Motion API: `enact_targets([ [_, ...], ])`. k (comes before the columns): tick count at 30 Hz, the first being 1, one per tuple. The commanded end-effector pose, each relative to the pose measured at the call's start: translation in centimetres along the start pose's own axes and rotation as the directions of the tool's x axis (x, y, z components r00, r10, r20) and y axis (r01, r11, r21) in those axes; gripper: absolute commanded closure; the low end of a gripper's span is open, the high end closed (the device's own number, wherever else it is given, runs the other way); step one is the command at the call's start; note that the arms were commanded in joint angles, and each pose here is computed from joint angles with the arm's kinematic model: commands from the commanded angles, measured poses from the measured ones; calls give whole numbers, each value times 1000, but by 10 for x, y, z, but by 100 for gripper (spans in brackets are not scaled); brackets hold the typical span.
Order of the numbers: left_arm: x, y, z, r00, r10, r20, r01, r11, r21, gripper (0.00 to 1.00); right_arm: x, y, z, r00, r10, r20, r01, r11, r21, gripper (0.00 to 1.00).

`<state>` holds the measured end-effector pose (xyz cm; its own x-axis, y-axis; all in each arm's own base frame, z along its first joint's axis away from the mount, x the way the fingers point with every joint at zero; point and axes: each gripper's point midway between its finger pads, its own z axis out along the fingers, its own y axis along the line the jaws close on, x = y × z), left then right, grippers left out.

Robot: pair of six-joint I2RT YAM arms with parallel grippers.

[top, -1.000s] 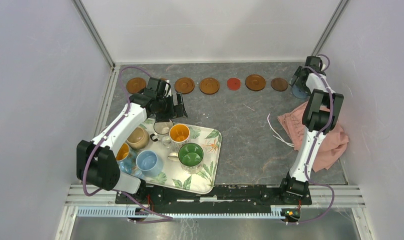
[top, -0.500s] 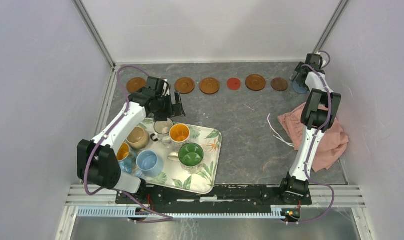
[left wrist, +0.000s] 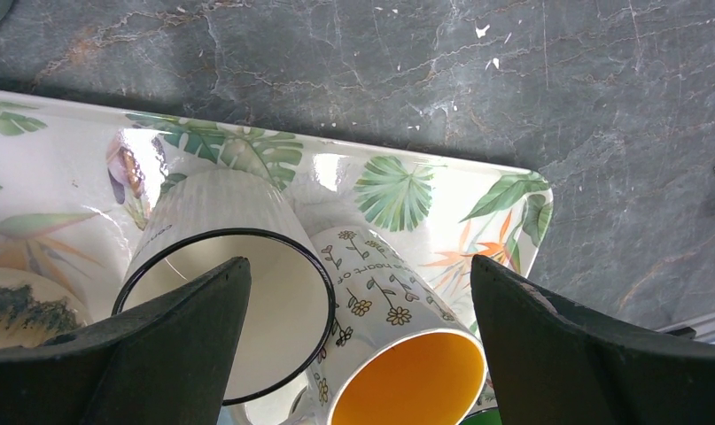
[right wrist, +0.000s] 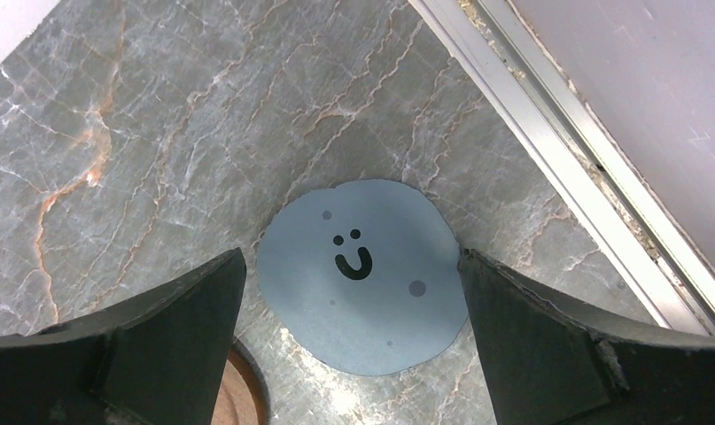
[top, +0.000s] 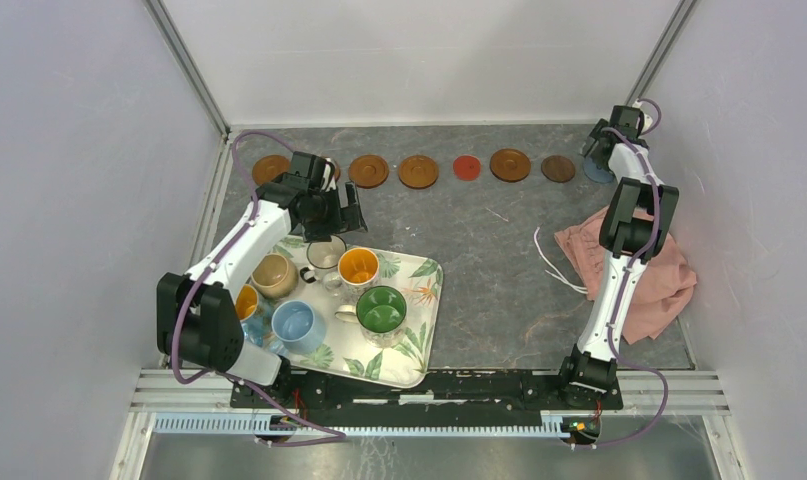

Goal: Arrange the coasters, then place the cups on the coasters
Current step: Move the coaster to the center of the board.

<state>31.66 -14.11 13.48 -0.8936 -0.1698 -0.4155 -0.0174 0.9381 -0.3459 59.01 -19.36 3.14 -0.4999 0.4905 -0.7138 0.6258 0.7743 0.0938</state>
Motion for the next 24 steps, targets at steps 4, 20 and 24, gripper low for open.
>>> enact_targets([
  [4,-15,-6,-4,998,53,34,-54,998,26,0,-29,10,3,996,26,81,-23,999,-35,2],
  [20,-31,-25,-14,997,33,71,-39,995,90,0,-83,12,-81,974,108,197,-100,994,-52,2],
  [24,-35,-26,-22,995,19,99,-28,996,88,0,-74,27,-138,978,84,194,-73,995,-63,2],
])
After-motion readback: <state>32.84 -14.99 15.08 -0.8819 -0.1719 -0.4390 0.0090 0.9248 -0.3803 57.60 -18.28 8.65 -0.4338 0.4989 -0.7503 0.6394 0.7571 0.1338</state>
